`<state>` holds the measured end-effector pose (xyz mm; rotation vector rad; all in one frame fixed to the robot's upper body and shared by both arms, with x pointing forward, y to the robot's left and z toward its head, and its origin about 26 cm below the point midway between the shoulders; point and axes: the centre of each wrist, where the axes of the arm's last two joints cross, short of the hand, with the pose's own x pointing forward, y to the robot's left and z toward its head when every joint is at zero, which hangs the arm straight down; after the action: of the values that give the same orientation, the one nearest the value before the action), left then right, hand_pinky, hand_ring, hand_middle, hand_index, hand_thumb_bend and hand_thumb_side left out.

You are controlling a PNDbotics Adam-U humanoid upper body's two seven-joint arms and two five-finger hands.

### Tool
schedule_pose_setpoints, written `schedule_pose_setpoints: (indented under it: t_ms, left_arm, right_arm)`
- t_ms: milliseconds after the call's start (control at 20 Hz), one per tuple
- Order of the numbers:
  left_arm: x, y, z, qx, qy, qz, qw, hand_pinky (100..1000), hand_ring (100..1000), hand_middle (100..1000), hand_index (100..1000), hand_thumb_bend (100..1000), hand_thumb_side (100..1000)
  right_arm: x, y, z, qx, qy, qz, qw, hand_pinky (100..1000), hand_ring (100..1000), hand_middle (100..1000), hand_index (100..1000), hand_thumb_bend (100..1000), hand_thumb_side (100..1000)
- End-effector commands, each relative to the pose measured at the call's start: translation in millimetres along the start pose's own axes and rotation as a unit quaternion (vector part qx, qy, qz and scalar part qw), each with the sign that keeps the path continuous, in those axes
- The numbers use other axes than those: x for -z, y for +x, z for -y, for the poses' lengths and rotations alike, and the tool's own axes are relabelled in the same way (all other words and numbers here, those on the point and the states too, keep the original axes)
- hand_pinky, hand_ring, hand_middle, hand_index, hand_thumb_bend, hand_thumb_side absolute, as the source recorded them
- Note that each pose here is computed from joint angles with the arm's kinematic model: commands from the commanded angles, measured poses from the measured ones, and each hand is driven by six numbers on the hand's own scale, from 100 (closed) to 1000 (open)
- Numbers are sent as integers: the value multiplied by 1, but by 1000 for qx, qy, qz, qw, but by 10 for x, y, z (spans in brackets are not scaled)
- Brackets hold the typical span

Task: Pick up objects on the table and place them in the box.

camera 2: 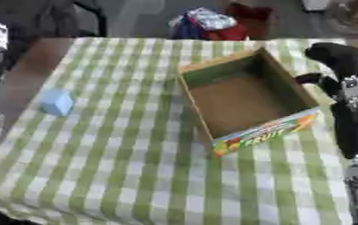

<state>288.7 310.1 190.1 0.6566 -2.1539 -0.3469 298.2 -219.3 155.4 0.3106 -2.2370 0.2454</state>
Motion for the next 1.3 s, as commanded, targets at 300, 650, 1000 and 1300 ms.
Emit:
schedule_pose_setpoints:
  t_ms: [300,650,1000,1300]
  left_arm:
    - [263,34,-489,231,-193,-4,954,780,727,766,895,187,648]
    - [541,-266,-707,348,-367,-89,858,798,777,797,896,266,515]
    - [674,-749,-747,402,-432,-154,793,798,812,816,899,345,405]
    - [687,-1082,-672,432,-464,-171,754,801,831,834,911,487,405]
  right_arm:
    - [16,55,29,-15,8,7,1000,610,823,723,721,100,550]
    - [3,44,28,-15,12,3,1000,610,823,723,721,100,550]
    - [-1,41,22,-15,16,1,1000,609,823,722,721,100,549]
    - [-1,39,15,-14,19,0,1000,609,824,722,720,100,548]
